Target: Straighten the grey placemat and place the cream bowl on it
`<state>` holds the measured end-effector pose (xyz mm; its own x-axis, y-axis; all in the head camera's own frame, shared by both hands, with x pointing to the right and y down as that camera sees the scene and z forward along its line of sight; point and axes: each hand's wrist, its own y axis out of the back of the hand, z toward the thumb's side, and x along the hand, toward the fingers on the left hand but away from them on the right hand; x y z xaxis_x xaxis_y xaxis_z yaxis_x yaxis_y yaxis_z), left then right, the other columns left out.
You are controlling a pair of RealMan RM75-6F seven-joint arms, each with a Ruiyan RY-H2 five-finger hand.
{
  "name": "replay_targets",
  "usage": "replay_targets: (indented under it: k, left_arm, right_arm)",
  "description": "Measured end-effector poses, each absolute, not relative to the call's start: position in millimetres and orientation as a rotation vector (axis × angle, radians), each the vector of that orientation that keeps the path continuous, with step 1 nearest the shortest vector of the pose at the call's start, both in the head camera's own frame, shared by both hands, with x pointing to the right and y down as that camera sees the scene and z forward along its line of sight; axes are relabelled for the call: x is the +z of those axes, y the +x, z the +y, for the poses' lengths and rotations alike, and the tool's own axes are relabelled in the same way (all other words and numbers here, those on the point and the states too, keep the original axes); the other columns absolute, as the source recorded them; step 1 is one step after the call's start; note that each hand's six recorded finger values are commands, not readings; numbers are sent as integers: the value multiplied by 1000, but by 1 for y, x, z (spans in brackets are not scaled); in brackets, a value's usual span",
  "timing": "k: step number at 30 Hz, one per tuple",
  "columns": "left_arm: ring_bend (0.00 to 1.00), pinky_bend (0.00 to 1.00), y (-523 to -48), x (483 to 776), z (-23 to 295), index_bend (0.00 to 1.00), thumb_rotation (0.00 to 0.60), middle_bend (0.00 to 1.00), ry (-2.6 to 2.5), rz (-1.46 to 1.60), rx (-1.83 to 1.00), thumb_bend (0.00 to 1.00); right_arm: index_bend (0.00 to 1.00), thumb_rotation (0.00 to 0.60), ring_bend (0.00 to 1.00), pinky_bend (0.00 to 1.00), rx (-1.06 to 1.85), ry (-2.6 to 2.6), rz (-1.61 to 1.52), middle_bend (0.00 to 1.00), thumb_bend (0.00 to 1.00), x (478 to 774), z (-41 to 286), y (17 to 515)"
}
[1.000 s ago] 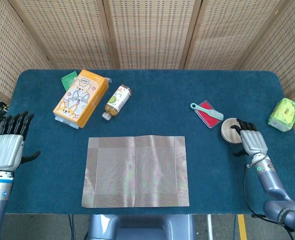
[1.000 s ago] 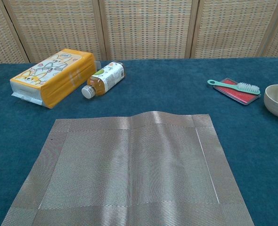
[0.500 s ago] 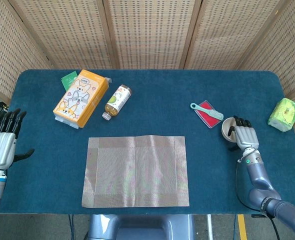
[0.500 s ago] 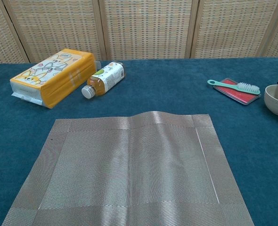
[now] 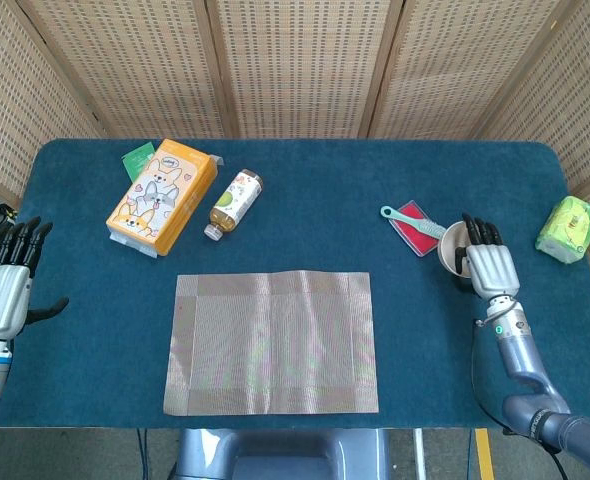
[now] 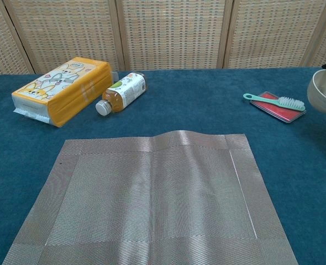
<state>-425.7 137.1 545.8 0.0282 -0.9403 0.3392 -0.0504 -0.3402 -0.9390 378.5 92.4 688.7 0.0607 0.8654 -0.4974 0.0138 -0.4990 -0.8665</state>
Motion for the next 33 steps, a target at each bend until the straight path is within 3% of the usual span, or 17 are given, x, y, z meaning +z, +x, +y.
replay_targets:
  k: [9, 16, 33]
  left_arm:
    - [0, 0, -426, 547, 137, 0, 600, 0, -1530, 1042, -1420, 0]
    - [0, 0, -427, 547, 137, 0, 600, 0, -1538, 1043, -1425, 0]
    - [0, 0, -433, 554, 132, 0, 600, 0, -1552, 1044, -1460, 0]
  right_arm:
    - [716, 600, 0, 0, 1209, -1753, -612, 0, 467, 631, 91, 310]
    - [712, 600, 0, 0, 932, -1859, -299, 0, 466, 602, 106, 210]
    - [708, 600, 0, 0, 760, -1876, 69, 0, 467, 635, 148, 74]
